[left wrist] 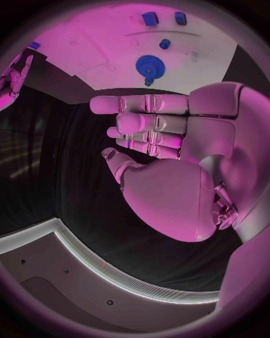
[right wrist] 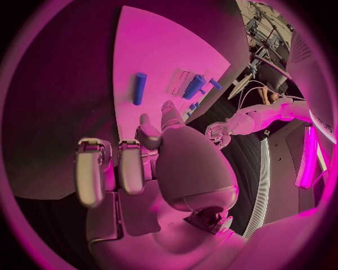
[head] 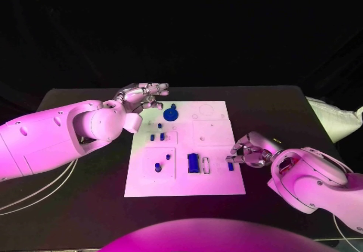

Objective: Assemble the parts on the task board

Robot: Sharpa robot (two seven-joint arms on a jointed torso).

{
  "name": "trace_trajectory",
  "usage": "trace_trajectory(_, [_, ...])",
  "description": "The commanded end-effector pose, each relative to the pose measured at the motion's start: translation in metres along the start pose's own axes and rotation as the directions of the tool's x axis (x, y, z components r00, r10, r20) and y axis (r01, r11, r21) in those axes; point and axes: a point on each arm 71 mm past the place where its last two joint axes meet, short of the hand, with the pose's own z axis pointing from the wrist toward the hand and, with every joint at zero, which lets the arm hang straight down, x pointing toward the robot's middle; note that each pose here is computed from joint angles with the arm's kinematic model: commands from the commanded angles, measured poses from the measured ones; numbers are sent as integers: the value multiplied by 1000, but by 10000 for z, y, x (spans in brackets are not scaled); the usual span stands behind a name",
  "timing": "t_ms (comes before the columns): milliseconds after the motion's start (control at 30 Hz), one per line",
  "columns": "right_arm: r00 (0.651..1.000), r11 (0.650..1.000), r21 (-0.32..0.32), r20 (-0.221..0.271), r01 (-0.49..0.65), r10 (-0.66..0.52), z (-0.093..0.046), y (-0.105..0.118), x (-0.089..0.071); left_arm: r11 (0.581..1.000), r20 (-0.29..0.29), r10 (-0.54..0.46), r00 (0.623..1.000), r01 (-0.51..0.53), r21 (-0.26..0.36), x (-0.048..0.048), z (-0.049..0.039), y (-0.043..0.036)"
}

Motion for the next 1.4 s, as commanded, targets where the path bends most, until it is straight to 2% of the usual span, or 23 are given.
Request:
trace_trajectory(33, [999,999,-14,-20,46,-46,4,5,37,1000,-20,1,1000,-1,8,24,0,-7])
trace_trajectory(433, [990,989,-24,-7,143,-143,67,-9,90,1000,-22,1,1000,-1,7,27,-1,-6])
trace_trajectory(767, [969,969,-31,8,246,-246,98,-35,100,1000,-21,1,1000,-1,6,19,-3,-7])
trace_trajectory(1400, [953,955,-32,-59,296,-297,125,-57,279,1000,-21,4,1000,-4,4,9,-3,-3])
